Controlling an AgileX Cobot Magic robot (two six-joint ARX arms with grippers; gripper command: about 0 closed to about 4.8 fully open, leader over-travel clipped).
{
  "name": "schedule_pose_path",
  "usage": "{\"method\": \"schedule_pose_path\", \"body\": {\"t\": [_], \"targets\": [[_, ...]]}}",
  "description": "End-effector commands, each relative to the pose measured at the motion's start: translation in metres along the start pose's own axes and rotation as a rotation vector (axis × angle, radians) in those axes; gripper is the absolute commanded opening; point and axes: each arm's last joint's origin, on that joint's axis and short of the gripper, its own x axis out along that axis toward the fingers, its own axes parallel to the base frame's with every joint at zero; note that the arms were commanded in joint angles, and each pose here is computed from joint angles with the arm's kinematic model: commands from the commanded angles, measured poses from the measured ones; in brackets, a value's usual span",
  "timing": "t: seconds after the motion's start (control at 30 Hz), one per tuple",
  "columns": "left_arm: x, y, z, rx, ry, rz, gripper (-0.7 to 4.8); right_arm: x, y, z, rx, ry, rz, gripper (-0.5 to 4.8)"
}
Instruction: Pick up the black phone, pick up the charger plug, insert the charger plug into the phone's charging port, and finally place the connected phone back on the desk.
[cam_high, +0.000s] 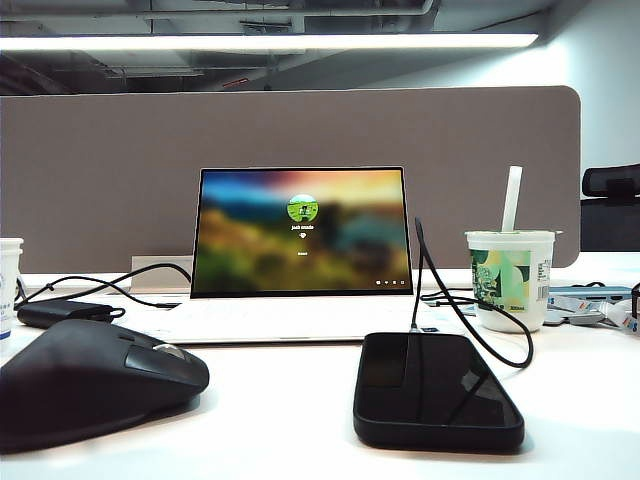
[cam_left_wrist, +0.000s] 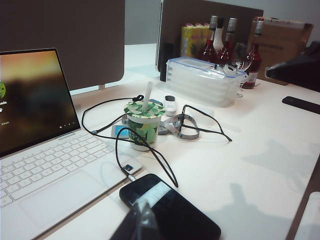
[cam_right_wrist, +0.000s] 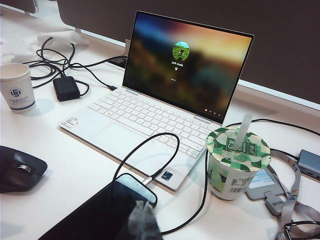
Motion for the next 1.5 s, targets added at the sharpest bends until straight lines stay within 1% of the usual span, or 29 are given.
{"method": "schedule_pose_path", "body": {"t": [0.03,0.17,0.23,0.27,0.37,0.43,0.47,0.57,0.67,0.77,0.83,1.0,1.07,1.3,1.4,1.5], "targets": [[-0.004,0.001,-0.008,-0.008,-0.054,-0.007,-0.06,-0.001,0.0,0.003,-0.003,-0.022,-0.007,-0.05],[-0.005,0.003,-0.018,-0.022,-0.132,-0.003,-0.06,-0.001,0.0,0.003,-0.003,-0.022,-0.002,-0.05],[-0.003,0.003,-0.022,-0.021,-0.151,0.0,-0.06,-0.001,0.0,0.003,-0.003,-0.022,-0.01,-0.05],[-0.003,0.003,-0.023,-0.002,-0.153,0.0,-0.06,-0.001,0.0,0.003,-0.003,-0.022,-0.007,-0.05],[-0.002,0.003,-0.026,0.105,-0.146,0.007,-0.06,-0.001,0.0,0.003,-0.003,-0.022,-0.008,-0.05],[-0.001,0.004,-0.028,0.162,-0.142,0.015,-0.06,-0.001,0.0,0.003,-0.003,-0.021,-0.008,-0.05],[-0.001,0.004,-0.029,0.178,-0.139,0.021,-0.06,-0.001,0.0,0.003,-0.003,-0.021,-0.007,-0.05],[-0.001,0.007,-0.029,0.18,-0.129,0.053,-0.06,-0.001,0.0,0.003,-0.003,-0.022,-0.011,-0.05],[0.0,0.015,-0.029,0.121,-0.13,0.076,-0.06,-0.001,0.0,0.003,-0.003,-0.021,-0.007,-0.05],[-0.001,0.029,-0.028,0.065,-0.135,0.118,-0.06,-0.001,0.0,0.003,-0.003,-0.022,-0.008,-0.05],[-0.003,0.04,-0.027,0.038,-0.139,0.183,-0.06,-0.001,0.0,0.003,-0.003,-0.021,-0.009,-0.05],[-0.012,0.063,-0.028,0.04,-0.124,0.412,-0.06,-0.001,0.0,0.003,-0.003,-0.022,-0.008,-0.05],[-0.016,0.07,-0.029,0.026,-0.122,0.497,-0.06,-0.001,0.0,0.003,-0.003,-0.021,-0.008,-0.05],[-0.029,0.086,-0.03,0.027,-0.115,0.726,-0.06,-0.001,0.0,0.003,-0.003,-0.022,-0.008,-0.05],[-0.034,0.09,-0.03,0.044,-0.121,0.799,-0.06,-0.001,0.0,0.003,-0.003,-0.022,-0.008,-0.05],[-0.033,0.093,-0.035,0.072,-0.165,0.804,-0.06,-0.001,0.0,0.003,-0.003,-0.022,-0.008,-0.05]]}}
